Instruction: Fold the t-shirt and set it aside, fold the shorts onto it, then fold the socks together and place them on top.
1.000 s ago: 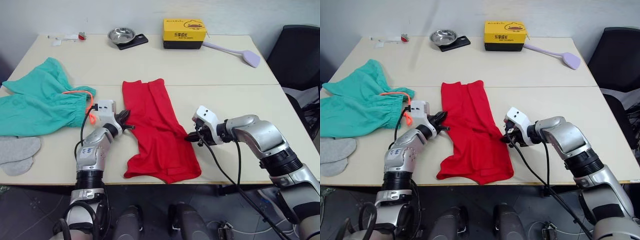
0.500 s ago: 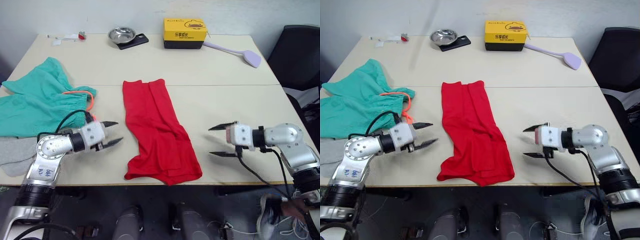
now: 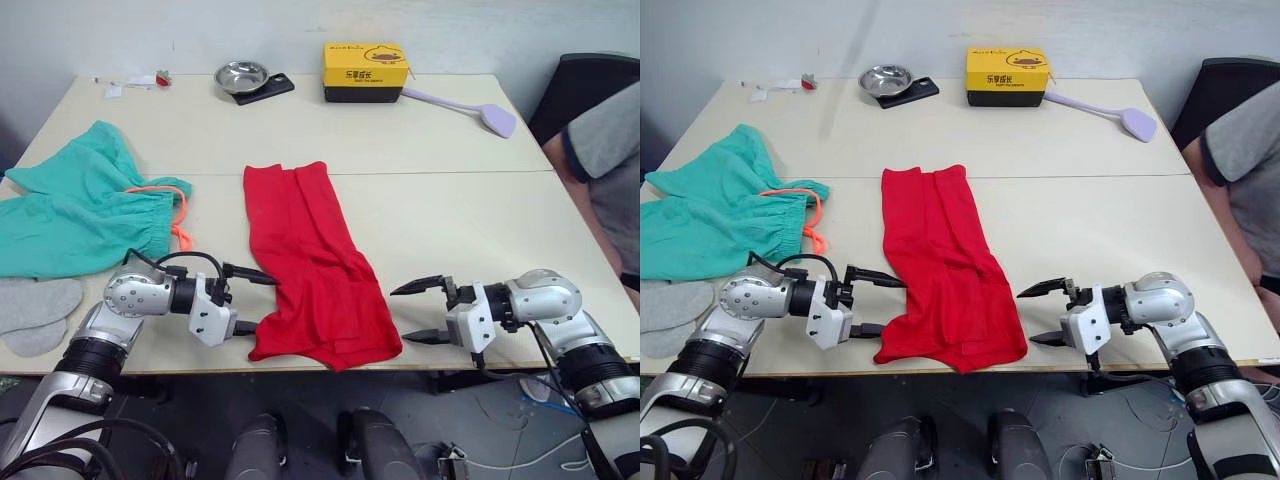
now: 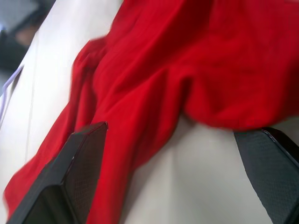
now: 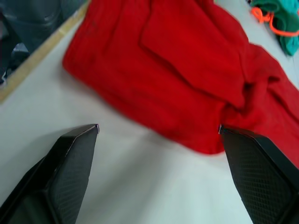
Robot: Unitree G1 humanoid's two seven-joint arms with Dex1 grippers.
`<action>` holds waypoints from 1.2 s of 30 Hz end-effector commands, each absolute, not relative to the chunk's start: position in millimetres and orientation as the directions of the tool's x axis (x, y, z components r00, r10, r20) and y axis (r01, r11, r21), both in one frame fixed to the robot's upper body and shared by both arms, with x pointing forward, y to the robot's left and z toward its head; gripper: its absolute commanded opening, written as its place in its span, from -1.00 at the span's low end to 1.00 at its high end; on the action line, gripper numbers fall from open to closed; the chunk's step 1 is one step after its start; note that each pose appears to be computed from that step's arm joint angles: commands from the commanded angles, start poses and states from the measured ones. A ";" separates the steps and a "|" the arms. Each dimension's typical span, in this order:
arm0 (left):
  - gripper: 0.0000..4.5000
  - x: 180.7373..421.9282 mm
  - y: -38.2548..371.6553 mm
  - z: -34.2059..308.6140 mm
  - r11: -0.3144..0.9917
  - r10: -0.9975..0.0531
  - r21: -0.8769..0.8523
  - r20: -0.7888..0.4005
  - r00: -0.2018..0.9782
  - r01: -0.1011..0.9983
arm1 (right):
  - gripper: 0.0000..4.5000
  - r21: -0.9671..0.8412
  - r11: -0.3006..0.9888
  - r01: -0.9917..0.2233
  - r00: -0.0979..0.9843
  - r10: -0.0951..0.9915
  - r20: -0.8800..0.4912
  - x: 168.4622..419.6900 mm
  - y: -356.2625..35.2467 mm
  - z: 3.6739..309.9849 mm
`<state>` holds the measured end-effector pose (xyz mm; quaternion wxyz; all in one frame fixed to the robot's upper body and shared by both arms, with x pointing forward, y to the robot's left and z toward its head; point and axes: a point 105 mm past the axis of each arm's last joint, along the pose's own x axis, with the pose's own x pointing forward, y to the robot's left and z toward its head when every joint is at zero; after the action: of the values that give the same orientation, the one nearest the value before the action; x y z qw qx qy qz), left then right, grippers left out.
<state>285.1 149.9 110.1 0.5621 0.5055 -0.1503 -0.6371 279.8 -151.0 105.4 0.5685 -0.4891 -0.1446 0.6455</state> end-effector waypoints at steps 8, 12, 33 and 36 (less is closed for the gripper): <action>0.98 261.3 134.9 83.1 -0.452 -0.844 0.684 -0.535 -0.028 0.573 | 0.86 -0.732 -0.369 -0.572 0.033 0.882 -0.470 262.6 -120.4 88.3; 0.57 255.9 133.0 80.4 -0.460 -0.843 0.666 -0.535 -0.054 0.588 | 0.30 -0.729 -0.352 -0.588 0.038 0.887 -0.460 263.0 -116.9 89.0; -1.00 194.5 156.0 83.0 -0.351 -0.837 0.312 -0.527 -0.147 0.883 | -1.00 -0.504 -0.367 -0.782 -0.140 0.891 -0.432 205.1 -115.1 114.9; -1.00 181.3 164.1 88.8 -0.300 -0.851 0.246 -0.506 -0.142 0.922 | -1.00 -0.351 -0.323 -0.879 -0.179 0.906 -0.384 190.7 -108.7 125.8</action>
<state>182.7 163.8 76.0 0.5769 0.2981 0.0700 -0.7572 194.6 -112.2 108.7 0.5683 -0.3011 -0.0316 0.7651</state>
